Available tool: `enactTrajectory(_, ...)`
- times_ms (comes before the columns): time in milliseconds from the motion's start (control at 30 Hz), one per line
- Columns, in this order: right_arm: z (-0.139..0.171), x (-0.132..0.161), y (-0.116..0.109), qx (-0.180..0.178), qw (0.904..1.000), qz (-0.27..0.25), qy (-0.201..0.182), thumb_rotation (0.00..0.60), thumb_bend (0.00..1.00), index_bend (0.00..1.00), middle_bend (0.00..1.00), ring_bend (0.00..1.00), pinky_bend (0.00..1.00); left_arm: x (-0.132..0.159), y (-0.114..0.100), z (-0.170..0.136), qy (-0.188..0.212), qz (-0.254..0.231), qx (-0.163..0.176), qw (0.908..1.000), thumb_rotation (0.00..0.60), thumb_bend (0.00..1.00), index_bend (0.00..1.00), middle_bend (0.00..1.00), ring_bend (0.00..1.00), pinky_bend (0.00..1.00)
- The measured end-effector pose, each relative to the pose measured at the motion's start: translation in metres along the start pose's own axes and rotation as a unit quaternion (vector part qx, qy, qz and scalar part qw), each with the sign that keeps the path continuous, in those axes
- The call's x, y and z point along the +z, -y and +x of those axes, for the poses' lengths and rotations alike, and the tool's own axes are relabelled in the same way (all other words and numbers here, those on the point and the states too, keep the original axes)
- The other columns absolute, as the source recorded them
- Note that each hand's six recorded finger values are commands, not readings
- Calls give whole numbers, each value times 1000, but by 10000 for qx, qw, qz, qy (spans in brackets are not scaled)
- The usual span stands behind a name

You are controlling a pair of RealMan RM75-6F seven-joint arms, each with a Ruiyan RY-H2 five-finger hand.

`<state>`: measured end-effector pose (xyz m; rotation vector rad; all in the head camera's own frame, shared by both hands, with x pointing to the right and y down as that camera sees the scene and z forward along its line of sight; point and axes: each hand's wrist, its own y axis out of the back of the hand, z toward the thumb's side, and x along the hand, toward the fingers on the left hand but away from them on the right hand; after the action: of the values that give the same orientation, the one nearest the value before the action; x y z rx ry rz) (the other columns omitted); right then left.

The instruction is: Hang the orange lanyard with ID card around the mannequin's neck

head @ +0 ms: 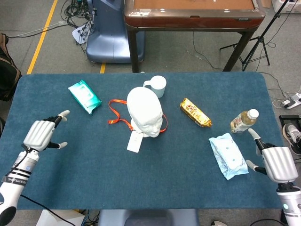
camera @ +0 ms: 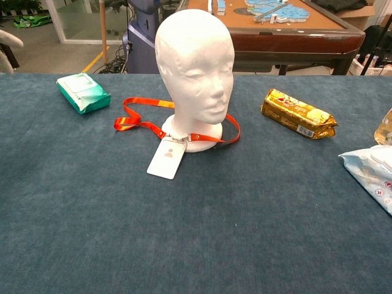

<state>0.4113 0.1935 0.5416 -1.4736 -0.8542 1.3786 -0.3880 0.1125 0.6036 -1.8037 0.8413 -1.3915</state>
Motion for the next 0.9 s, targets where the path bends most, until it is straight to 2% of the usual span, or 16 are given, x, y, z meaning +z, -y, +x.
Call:
enactTrajectory(67,1,1,3,48,10000,0,-18,600,0,134,570,586,779,-1,9,-2,76,115,-109,9998,600,0,164,495,521,626)
enactTrajectory(167,1,5,6,84,9999,28,-101,600,0,134,536,535,705,-2,26,-6,195,364,-303,9987,600,0,177,525,545,658)
enactTrajectory(333,0,13,11,197,9994,50,-286,600,0,134,431,387,495,-2,44,-6,292,591,-456,9968,600,0,192,568,587,701)
enactTrajectory(467,-1,23,11,200,9987,28,-471,600,0,134,414,359,458,-2,55,-7,359,731,-694,9943,600,0,192,611,636,734)
enactTrajectory(600,-2,25,8,177,9986,-1,-491,600,0,134,411,359,458,1,65,-4,454,856,-1013,9901,600,7,192,705,737,805)
enactTrajectory(700,-4,26,5,144,9986,0,-503,600,0,134,411,359,458,7,69,0,564,880,-1213,9871,600,109,192,807,822,853)
enactTrajectory(767,-4,26,2,125,9987,-1,-500,600,0,134,410,359,458,11,71,3,636,885,-1354,9848,600,212,192,865,872,893)
enactTrajectory(900,-5,27,-3,97,9988,18,-478,600,0,134,409,359,458,23,79,9,825,949,-1750,9765,600,348,183,920,929,915)
